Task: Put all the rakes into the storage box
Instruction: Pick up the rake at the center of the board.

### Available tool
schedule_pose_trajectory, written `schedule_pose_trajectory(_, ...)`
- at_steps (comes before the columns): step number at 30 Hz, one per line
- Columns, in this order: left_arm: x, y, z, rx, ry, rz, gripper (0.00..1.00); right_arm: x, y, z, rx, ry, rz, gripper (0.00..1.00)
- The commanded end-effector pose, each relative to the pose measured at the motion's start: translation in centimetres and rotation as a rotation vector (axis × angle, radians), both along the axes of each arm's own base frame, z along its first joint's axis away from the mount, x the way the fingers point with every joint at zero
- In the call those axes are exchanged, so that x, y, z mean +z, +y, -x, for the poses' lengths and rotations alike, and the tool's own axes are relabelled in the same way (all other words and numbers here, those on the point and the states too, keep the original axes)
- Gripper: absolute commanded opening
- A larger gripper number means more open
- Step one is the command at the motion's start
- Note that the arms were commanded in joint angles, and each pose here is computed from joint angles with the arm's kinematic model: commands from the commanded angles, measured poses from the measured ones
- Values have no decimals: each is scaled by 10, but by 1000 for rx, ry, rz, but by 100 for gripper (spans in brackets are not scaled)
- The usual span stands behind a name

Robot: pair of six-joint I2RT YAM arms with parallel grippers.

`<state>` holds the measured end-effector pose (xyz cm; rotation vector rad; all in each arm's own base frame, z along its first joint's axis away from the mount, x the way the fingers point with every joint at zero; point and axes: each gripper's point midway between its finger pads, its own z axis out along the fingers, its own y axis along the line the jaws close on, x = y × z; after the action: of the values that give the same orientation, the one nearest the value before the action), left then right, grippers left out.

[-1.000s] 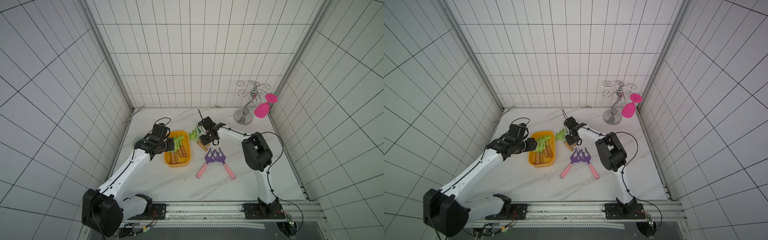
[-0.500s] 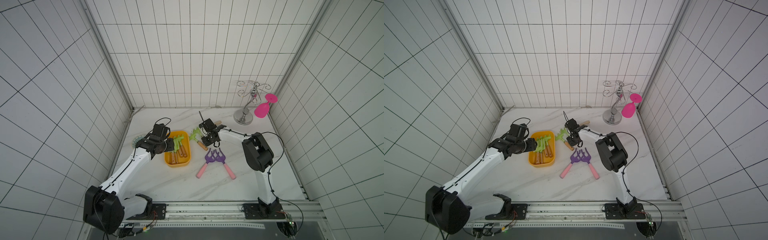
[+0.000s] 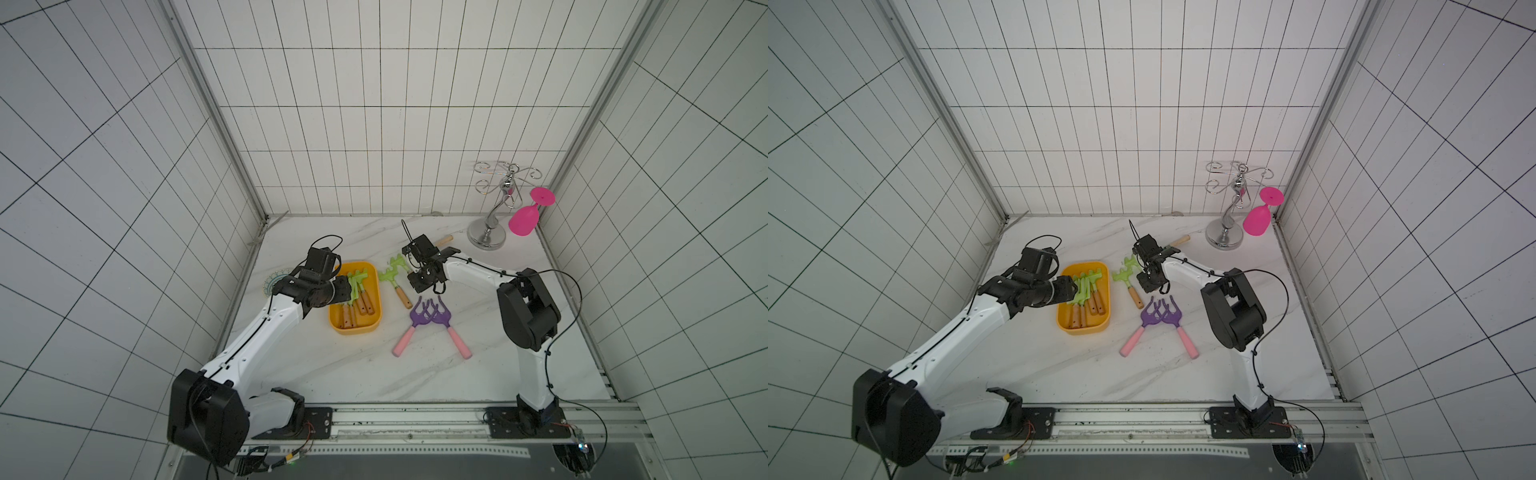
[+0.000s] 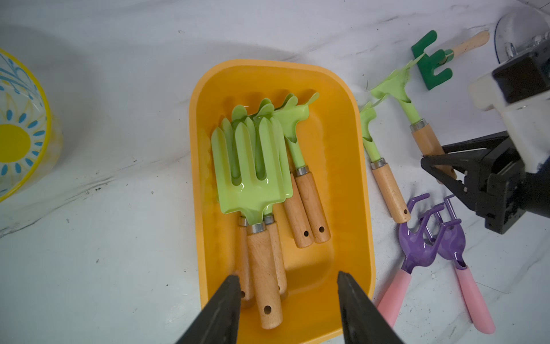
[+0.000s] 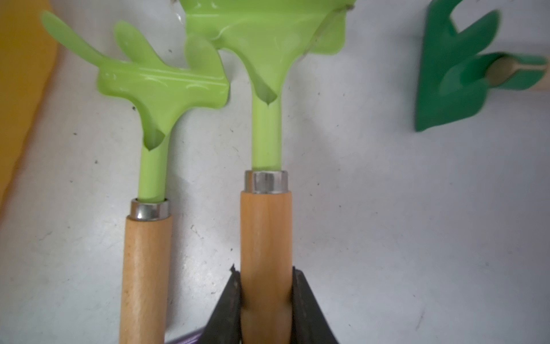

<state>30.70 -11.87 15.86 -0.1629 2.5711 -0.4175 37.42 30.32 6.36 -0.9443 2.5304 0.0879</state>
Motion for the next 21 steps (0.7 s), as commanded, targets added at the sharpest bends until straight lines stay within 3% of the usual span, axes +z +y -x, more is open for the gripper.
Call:
schedule_pose_trajectory(1, 13, -17, -11, -18, -35, 95, 54, 27, -8, -7, -44, -57, -26, 16)
schedule_pose_trajectory(9, 34, -68, -24, -92, -65, 214, 56, 67, -7, -5, -55, -103, -92, 13)
schedule_pose_trajectory(16, 46, -116, -41, -132, -99, 451, 58, 133, 5, 37, -15, -118, -301, 11)
schedule_pose_trajectory(21, 68, -135, -50, -156, -202, 546, 61, 151, 9, 64, 35, -79, -360, 11)
